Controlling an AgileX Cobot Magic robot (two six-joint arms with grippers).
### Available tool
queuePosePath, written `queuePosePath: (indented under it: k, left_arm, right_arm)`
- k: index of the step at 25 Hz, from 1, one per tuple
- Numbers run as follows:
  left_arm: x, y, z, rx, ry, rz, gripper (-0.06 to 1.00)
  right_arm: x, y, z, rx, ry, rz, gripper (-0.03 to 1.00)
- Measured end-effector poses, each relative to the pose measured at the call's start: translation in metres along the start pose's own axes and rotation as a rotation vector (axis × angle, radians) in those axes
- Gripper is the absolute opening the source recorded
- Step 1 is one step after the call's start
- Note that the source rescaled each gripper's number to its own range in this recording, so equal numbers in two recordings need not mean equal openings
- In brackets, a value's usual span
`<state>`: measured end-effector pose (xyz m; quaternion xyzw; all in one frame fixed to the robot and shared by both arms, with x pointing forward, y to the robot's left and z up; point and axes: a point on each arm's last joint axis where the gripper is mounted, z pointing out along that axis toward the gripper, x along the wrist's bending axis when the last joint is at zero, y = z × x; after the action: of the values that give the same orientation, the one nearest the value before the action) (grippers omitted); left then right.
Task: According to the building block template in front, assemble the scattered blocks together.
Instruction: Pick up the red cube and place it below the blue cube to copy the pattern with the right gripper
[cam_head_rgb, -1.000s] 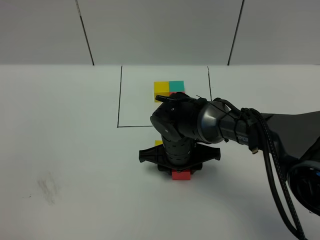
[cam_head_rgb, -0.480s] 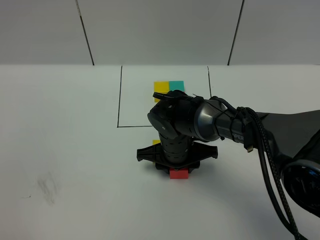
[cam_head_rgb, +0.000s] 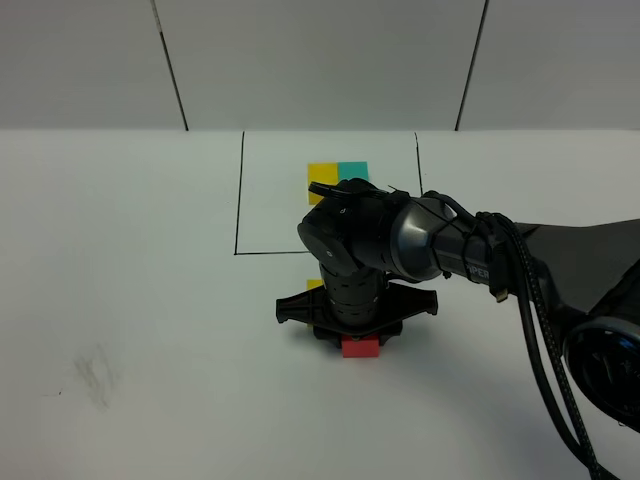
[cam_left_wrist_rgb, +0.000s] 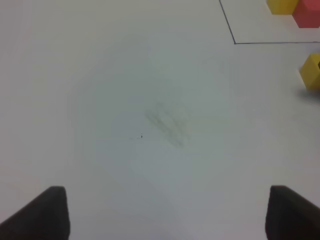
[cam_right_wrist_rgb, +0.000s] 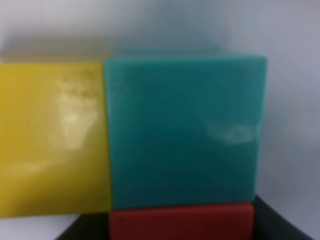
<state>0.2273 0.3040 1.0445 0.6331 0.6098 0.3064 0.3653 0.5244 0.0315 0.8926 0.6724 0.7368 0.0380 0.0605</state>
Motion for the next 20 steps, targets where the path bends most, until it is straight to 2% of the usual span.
queuePosePath:
  k: [20]
  left_arm:
    - [0.0000, 0.0000, 0.0000, 0.000, 0.000, 0.000, 0.76]
  right_arm:
    - [-0.0001, -0.0010, 0.0000, 0.011, -0.001, 0.005, 0.01]
